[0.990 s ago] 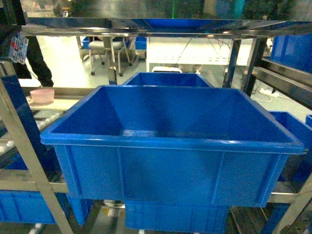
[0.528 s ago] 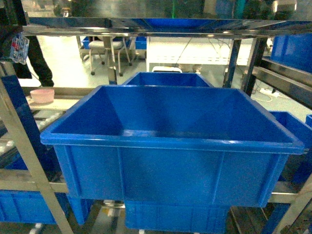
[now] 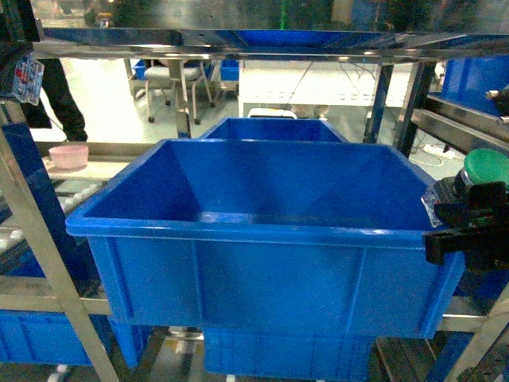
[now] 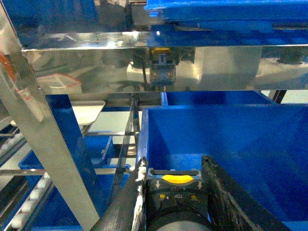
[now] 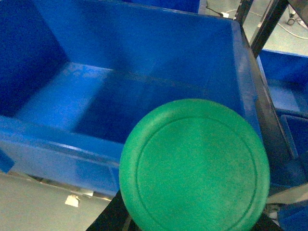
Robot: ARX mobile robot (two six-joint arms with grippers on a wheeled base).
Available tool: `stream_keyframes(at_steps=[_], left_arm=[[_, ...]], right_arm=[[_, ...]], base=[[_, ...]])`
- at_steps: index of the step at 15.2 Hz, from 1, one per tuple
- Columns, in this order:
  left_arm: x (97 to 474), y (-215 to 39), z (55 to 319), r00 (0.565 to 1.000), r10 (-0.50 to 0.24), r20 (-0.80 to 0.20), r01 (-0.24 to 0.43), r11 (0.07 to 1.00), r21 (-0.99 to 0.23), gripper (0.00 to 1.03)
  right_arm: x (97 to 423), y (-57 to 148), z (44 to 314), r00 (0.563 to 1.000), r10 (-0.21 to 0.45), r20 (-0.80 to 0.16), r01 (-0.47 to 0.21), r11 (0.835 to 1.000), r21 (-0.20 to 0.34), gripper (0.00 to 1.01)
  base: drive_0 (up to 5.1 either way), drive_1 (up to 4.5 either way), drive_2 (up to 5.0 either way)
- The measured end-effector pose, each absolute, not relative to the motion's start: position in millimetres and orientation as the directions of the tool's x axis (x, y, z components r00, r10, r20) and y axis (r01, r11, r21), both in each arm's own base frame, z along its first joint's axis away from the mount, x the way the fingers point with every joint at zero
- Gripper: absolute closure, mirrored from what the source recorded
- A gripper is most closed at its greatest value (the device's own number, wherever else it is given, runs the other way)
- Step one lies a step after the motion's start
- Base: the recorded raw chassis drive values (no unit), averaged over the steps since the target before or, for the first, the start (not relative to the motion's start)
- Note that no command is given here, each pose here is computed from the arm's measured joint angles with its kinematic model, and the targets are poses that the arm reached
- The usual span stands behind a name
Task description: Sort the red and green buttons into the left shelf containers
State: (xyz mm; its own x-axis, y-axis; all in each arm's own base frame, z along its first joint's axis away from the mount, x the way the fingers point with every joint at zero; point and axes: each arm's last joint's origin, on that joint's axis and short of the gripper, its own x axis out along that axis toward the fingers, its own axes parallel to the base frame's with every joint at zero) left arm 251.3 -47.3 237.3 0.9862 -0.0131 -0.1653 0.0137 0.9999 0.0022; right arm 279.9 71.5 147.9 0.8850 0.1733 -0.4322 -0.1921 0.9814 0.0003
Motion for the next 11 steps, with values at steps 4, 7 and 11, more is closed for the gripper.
stream_keyframes(at_steps=[4, 7, 11], left_arm=[[251, -47, 237, 0.986, -0.014, -0.165, 0.014, 1.000, 0.002, 0.75], [251, -47, 237, 0.986, -0.013, -0.165, 0.013, 1.000, 0.002, 0.75], [251, -47, 237, 0.986, -0.013, -0.165, 0.014, 1.000, 0.002, 0.75]], right_arm=[[314, 81, 149, 0.865, 0.144, -0.480, -0.168, 0.986, -0.008, 0.75], [328, 93, 156, 0.862, 0.137, -0.489, -0.164, 0.986, -0.014, 0.75], [344, 105, 151, 0.804, 0.104, -0.585, -0.139, 0.990, -0.015, 0.75]], base=[[0.0, 0.00, 0.0], [0.0, 0.00, 0.0], [0.0, 0.00, 0.0]])
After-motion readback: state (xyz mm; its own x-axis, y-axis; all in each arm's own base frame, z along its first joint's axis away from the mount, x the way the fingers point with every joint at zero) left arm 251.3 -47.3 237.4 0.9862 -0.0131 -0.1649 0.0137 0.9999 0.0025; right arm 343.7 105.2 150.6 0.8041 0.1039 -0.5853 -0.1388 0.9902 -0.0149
